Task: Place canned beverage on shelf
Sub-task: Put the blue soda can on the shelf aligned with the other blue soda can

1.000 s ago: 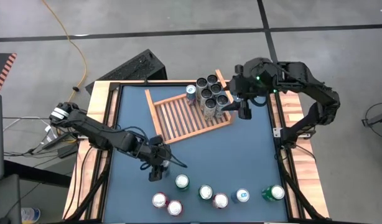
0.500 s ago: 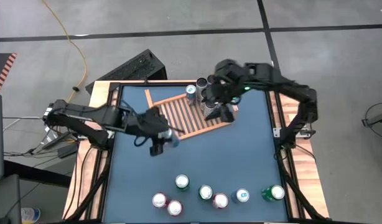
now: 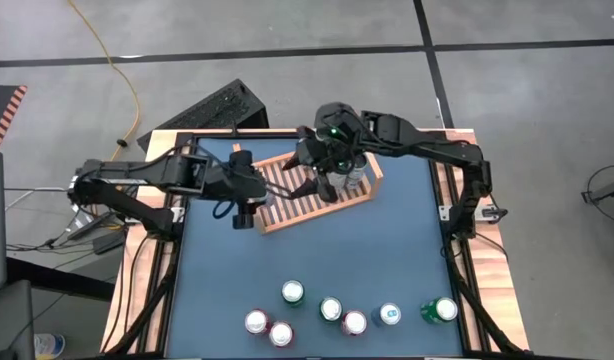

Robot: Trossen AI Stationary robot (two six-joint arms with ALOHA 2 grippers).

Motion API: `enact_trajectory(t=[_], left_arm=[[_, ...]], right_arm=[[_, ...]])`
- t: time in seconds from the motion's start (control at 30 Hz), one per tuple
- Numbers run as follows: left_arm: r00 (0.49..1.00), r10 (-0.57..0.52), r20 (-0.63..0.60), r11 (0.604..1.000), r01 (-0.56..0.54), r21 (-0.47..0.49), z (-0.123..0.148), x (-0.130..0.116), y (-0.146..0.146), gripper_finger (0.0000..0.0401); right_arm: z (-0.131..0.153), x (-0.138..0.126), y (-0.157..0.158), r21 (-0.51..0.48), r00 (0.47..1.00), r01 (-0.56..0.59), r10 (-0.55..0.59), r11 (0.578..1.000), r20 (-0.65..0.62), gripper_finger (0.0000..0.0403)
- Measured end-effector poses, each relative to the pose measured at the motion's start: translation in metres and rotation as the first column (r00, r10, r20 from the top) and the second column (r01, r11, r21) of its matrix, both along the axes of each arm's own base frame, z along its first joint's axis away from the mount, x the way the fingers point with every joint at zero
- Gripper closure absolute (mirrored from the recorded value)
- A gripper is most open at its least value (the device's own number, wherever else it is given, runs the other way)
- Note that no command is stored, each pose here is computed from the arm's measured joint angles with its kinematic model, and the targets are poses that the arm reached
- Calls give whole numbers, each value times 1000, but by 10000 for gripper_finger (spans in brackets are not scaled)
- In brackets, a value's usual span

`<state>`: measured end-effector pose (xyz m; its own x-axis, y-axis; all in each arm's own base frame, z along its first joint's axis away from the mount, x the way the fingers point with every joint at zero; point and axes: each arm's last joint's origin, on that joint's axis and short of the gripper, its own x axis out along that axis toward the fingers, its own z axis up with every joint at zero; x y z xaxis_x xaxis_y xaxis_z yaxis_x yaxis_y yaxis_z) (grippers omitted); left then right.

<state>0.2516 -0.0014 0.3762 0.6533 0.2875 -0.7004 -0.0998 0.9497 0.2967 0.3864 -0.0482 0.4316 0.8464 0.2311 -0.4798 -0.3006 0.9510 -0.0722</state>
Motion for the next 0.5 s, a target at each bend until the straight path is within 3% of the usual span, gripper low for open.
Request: enact_trajectory(t=[0.1,0.2,0.37,0.5], left_arm=[[997,-69,-45,998,69,8,-5,5,10,182],[983,-163,-79,987,163,-9,-11,12,19,182],[958,-264,-110,963,257,-78,-32,37,31,182],[935,-318,-160,947,303,-109,-61,67,38,182]], right_arm=[[-1,1,3,-27,1000,25,-26,999,-10,142],[-10,-4,6,-31,992,38,-41,999,-119,142],[-4,-40,11,14,954,72,-65,997,-293,142],[12,-72,15,21,931,137,-121,990,-345,142]])
